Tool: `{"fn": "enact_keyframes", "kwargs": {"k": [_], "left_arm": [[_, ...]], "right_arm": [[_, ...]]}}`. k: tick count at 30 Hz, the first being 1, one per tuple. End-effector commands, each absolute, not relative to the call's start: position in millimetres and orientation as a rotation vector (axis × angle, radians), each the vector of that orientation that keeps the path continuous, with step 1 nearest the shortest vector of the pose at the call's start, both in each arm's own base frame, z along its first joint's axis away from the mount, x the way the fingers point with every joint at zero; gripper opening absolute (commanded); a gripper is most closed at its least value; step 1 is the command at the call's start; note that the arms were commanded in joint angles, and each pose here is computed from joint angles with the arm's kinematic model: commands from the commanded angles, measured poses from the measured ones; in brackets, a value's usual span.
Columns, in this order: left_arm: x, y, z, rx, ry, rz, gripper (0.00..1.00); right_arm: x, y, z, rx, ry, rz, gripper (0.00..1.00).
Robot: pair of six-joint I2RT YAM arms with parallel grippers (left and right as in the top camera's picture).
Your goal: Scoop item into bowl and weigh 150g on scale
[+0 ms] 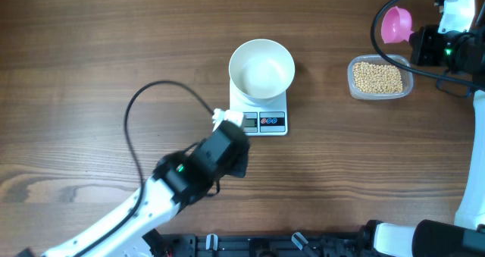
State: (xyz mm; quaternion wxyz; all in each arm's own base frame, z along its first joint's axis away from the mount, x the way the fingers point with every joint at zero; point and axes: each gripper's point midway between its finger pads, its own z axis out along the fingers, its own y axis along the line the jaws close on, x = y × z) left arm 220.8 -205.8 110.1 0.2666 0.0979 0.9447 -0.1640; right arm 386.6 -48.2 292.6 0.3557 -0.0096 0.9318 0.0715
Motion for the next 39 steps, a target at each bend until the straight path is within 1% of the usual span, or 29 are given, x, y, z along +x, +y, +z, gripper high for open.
{"fn": "enact_keyframes", "kwargs": {"k": [1, 6, 10, 15, 21, 26, 31, 36, 39], "left_arm": [[240.3, -210.3, 100.7, 0.148, 2.39, -0.558, 0.04], [275.9, -244.3, 105.6, 0.136, 2.235, -0.657, 0.04], [288.6, -256.8, 76.9, 0.146, 2.305, -0.609, 0.04], [304.2, -267.9, 73.7, 0.129, 2.247, -0.629, 0.04], [306.3, -269.8, 51.0, 0.133, 2.278, -0.605, 0.04], [312.4, -275.2, 43.6, 0.129, 2.257, -0.619, 0.04], [318.8, -266.2, 33.5, 0.101, 2.274, -0.59, 0.04], [333.9, -251.4, 37.7, 0.036, 2.242, -0.549, 0.04], [334.3, -255.3, 40.6, 0.045, 2.235, -0.584, 0.04]], "right_arm": [[391.5, -50.0, 292.7, -0.009, 2.395, 0.193, 0.04], [390.0, -49.0, 291.6, -0.008, 2.402, 0.2, 0.04], [385.9, -48.0, 288.1, -0.004, 2.424, 0.208, 0.04], [384.8, -47.7, 287.2, -0.003, 2.429, 0.21, 0.04], [386.8, -48.3, 288.9, -0.006, 2.419, 0.205, 0.04], [387.0, -48.3, 289.0, -0.005, 2.418, 0.206, 0.04], [387.0, -48.3, 289.0, -0.006, 2.418, 0.205, 0.04], [387.1, -48.3, 289.1, -0.005, 2.417, 0.205, 0.04], [387.9, -48.5, 289.8, -0.006, 2.413, 0.204, 0.04]]}}
